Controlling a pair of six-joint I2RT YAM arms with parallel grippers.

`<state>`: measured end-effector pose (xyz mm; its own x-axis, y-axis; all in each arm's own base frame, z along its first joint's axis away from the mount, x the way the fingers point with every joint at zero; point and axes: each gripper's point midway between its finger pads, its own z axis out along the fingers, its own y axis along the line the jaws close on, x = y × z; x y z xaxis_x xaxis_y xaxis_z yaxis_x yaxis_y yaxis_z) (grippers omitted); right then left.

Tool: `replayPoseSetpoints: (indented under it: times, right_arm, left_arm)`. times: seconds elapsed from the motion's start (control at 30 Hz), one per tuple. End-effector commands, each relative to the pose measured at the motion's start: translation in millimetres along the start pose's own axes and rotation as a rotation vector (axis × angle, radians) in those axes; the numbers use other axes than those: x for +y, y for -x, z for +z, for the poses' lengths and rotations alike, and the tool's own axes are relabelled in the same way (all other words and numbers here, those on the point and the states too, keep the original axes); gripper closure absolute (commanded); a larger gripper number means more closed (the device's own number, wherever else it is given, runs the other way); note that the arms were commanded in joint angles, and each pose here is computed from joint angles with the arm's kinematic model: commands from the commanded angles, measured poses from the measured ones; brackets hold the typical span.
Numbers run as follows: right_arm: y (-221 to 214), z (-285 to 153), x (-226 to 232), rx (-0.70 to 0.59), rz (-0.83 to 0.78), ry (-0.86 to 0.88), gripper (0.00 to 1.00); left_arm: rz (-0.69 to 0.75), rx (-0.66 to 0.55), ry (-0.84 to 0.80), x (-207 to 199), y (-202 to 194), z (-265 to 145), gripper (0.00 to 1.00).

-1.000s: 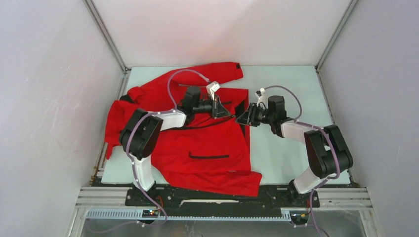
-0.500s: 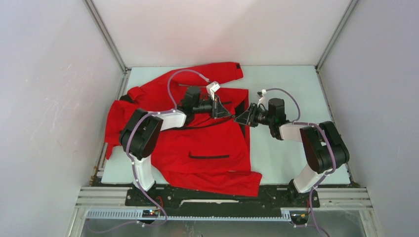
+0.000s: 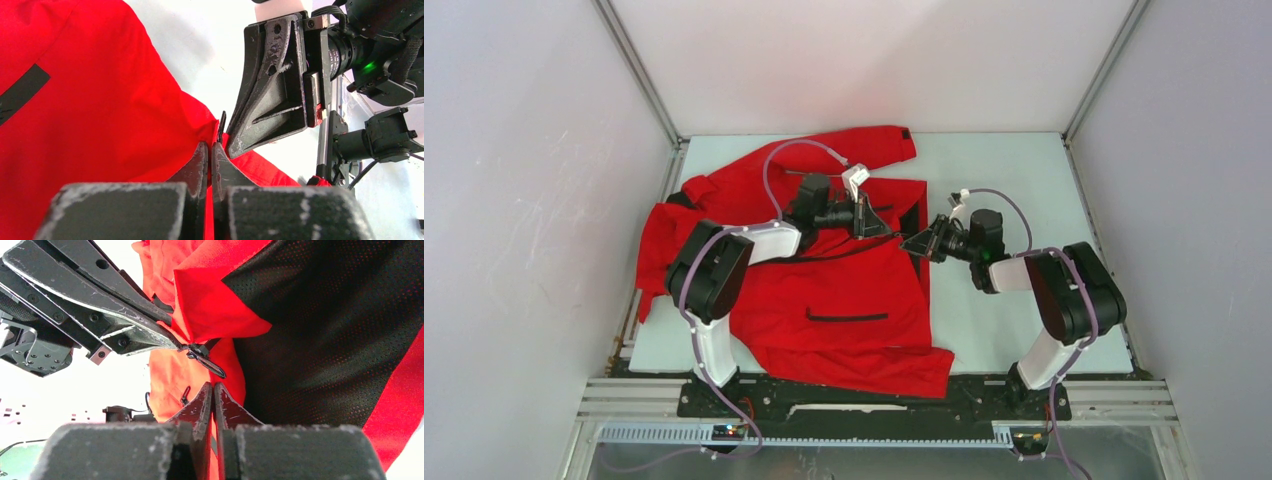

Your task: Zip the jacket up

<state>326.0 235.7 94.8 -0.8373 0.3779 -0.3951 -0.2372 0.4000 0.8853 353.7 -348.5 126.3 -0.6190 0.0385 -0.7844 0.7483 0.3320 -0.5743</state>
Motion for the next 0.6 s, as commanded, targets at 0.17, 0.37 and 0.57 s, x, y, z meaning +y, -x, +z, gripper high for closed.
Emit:
replayPoseSetpoints:
  times: [0.17, 0.37, 0.57]
  right_arm:
    - [16, 6, 2, -0.121, 0.011, 0.082, 1.0]
    - [20, 5, 5, -0.166, 0.006, 0.154, 1.0]
    - [17, 8, 9, -0.15, -0.031, 0.147, 1.0]
  left_arm:
    - [0.031, -0.046, 0.037, -1, 27, -4, 0.98]
    - [0.014, -0.046, 0.123, 6, 23, -13, 0.75]
    - [-0.003, -0.051, 0.171, 9, 26, -17, 0.64]
